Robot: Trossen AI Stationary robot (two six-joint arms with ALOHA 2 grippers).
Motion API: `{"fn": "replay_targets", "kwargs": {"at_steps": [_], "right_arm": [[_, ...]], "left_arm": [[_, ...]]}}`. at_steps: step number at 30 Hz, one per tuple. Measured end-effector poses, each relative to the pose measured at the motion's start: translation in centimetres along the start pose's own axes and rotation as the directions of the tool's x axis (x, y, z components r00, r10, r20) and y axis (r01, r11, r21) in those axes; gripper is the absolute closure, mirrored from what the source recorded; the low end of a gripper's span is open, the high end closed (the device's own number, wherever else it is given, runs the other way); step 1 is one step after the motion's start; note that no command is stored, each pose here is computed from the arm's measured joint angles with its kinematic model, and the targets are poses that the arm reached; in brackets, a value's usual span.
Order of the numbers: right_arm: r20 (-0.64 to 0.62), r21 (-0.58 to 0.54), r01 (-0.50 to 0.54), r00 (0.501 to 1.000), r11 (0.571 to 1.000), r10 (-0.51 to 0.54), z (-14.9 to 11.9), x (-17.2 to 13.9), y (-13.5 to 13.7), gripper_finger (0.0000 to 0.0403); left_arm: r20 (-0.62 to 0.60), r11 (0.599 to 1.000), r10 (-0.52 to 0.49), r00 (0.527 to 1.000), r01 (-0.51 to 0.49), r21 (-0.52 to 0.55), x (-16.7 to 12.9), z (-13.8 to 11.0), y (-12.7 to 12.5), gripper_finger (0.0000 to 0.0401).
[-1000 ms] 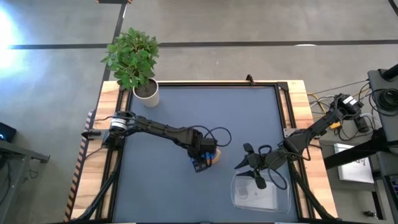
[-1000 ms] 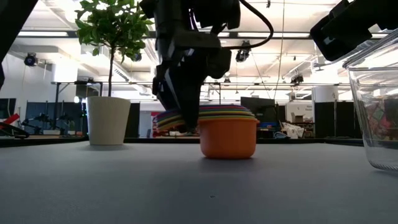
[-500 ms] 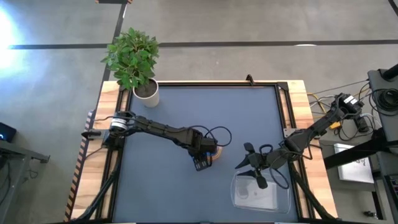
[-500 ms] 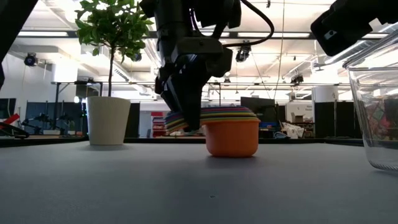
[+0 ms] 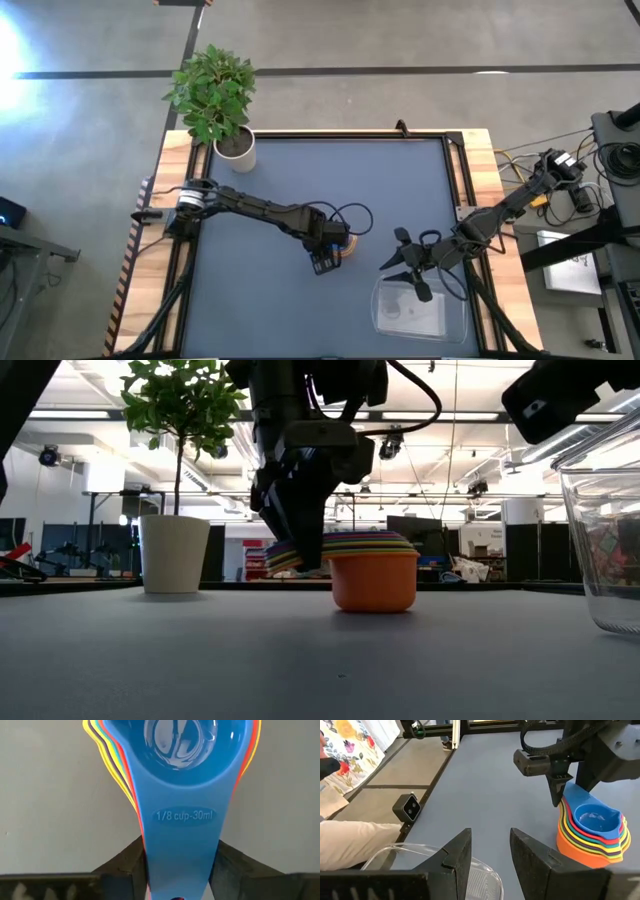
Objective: Nest measuring cups in basket
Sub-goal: Put the stack of measuring cups into the bin
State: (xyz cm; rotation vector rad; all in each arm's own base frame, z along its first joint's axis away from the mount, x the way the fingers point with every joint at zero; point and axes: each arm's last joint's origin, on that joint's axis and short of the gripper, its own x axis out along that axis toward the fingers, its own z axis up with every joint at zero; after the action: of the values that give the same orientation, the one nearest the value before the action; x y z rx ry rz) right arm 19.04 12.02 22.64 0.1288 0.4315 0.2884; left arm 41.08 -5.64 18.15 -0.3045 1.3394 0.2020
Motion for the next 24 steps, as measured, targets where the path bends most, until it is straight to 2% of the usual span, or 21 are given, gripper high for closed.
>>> {"fn": "replay_targets", "kwargs": {"at_steps": [6, 9, 11, 13, 18, 24], "right_arm": [[-0.006, 0.000, 0.002, 1.000, 1.000, -0.002, -0.09, 0.03, -0.02, 0.0280], [-0.006, 0.001, 0.002, 1.000, 1.000, -0.002, -0.11, 0.04, -0.02, 0.0280], [-0.007, 0.001, 0.002, 1.000, 1.000, -0.002, -0.11, 0.04, -0.02, 0.0280], [-0.007, 0.001, 0.002, 1.000, 1.000, -0.002, -0.12, 0.05, -0.02, 0.0280], [-0.007, 0.001, 0.002, 1.000, 1.000, -0.002, -0.12, 0.05, -0.02, 0.0280], [-0.007, 0.001, 0.002, 1.000, 1.000, -0.002, -0.12, 0.05, -0.02, 0.0280]], "left_arm": [[0.019, 1.000, 0.007, 1.000, -0.006, -0.016, 0.02, 0.14, -0.02, 0.0157], [0.024, 1.000, 0.018, 1.000, -0.017, -0.023, 0.02, 0.15, 0.01, 0.0136], [0.026, 0.999, 0.022, 0.999, -0.021, -0.025, 0.02, 0.16, 0.04, 0.0145], [0.028, 0.999, 0.027, 0.999, -0.026, -0.025, 0.02, 0.16, 0.04, 0.0169], [0.027, 1.000, 0.027, 0.999, -0.027, -0.003, 0.02, 0.15, 0.04, 0.0269], [0.026, 1.000, 0.029, 0.999, -0.029, 0.012, 0.02, 0.14, 0.05, 0.0271]]}}
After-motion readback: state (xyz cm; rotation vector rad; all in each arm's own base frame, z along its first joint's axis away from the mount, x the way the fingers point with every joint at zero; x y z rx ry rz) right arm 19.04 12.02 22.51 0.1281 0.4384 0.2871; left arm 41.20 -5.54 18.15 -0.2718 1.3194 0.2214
